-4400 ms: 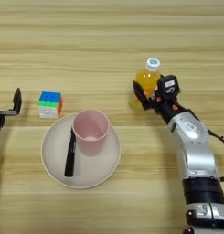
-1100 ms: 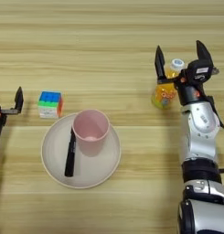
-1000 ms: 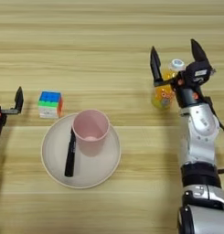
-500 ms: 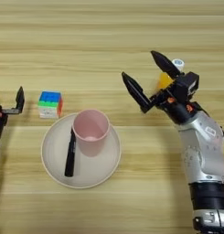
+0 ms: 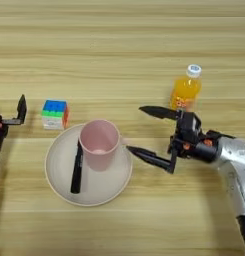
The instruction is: Move the objects on the table
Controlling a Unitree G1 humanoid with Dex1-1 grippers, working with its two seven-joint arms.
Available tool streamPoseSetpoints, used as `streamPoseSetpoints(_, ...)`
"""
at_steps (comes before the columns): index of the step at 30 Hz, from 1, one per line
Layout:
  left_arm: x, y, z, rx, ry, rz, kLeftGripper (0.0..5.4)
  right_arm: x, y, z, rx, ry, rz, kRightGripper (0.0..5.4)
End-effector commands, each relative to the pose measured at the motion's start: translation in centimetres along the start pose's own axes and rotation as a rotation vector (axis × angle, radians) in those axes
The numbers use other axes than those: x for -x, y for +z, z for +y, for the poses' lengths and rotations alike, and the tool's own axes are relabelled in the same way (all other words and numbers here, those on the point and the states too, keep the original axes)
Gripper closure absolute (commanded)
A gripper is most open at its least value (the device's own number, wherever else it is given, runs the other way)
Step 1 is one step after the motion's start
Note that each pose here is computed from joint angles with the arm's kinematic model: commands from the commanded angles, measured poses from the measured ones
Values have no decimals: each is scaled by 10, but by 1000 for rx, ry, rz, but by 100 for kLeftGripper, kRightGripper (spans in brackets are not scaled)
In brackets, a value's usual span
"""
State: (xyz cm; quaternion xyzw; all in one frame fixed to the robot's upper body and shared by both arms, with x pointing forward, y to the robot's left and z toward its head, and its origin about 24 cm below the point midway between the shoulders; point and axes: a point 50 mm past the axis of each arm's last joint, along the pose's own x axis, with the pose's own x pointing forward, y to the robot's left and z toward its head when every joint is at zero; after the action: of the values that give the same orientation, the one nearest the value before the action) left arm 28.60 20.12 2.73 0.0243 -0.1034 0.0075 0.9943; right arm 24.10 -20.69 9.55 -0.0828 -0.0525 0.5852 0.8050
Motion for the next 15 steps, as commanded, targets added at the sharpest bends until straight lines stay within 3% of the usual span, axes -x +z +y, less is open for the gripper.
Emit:
streamPoseSetpoints(1, -2, 1, -1, -10, -4, -4, 0, 3, -8, 6, 2, 70, 102, 2)
streamPoseSetpoints(9, -1, 2, -1, -10, -3, -5, 0, -4, -21, 11, -8, 103, 148, 2)
streamPoseSetpoints(15, -1, 2, -2, -9, -4, -6, 0, -22, -34, 9, -1, 64, 155, 2)
